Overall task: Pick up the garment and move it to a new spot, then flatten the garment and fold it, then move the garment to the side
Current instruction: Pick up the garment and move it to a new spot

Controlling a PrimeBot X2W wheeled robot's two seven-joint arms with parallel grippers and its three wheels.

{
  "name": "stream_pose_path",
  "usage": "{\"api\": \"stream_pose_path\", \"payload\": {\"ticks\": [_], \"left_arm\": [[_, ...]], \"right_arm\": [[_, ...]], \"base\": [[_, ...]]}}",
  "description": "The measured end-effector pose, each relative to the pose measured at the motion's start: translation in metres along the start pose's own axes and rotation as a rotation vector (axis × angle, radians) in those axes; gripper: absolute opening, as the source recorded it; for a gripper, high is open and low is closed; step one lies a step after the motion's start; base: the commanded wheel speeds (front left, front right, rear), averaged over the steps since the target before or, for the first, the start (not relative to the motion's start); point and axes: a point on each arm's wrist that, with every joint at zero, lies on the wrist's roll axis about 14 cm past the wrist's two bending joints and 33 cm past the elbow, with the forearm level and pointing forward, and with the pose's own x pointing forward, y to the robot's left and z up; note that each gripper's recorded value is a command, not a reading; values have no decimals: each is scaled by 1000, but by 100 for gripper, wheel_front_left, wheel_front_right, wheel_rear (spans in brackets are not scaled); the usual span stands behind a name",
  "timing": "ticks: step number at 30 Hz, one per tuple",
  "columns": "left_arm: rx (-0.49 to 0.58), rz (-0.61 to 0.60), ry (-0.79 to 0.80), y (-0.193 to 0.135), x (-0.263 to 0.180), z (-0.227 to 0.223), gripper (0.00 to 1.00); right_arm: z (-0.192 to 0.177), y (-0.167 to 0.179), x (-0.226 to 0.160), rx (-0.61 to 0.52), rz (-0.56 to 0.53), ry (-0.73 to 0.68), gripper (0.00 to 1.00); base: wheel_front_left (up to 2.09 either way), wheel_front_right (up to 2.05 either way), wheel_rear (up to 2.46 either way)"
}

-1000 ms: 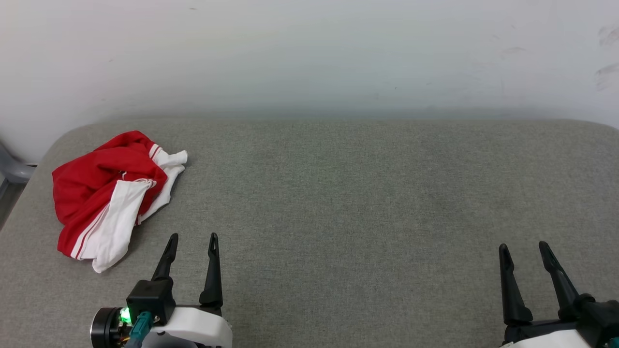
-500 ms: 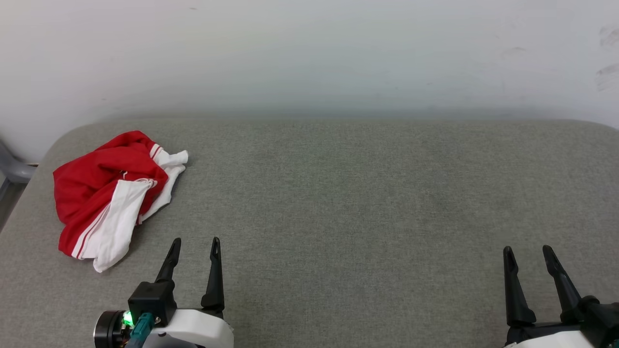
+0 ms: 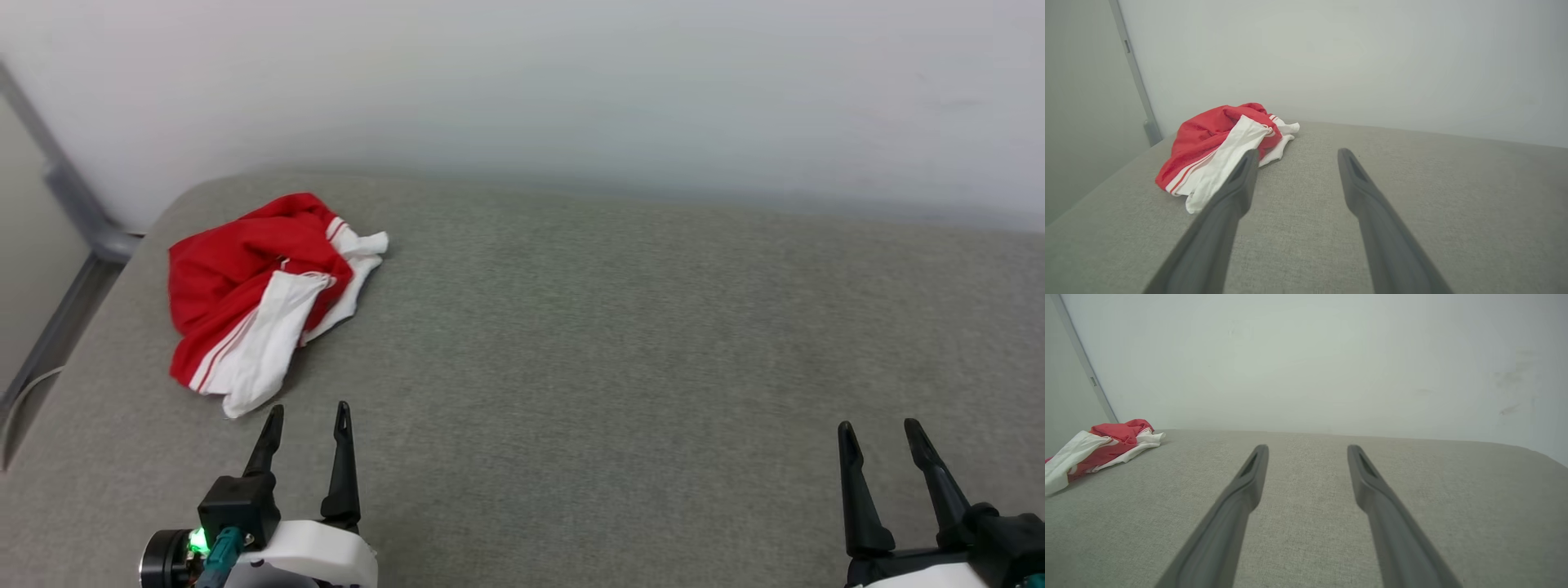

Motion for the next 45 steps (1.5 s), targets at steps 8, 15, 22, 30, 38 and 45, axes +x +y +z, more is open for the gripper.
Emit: {"api": "stream_pose_path", "payload": {"ticks": [8, 15, 22, 30, 38, 45], "left_arm": [[14, 132, 1, 43, -20, 2, 100], [22, 249, 3, 79, -43, 4, 100], [27, 357, 3, 109, -68, 7, 100], [31, 436, 8, 130, -89, 7, 100], [44, 420, -8, 135, -75, 13, 100], [112, 308, -133, 141, -6, 63, 100]], "right_arm": [[-7, 36, 19, 11, 116, 15, 100], [-13, 71, 34, 17, 226, 24, 100], [-19, 105, 44, 30, 325, 34, 100], [-22, 127, 49, 42, 388, 41, 100], [-22, 119, 49, 26, 369, 35, 100], [-21, 106, 59, -8, 336, 15, 100]], "base": [[0, 0, 0], [0, 0, 0], [0, 0, 0], [0, 0, 0], [0, 0, 0], [0, 0, 0]]}}
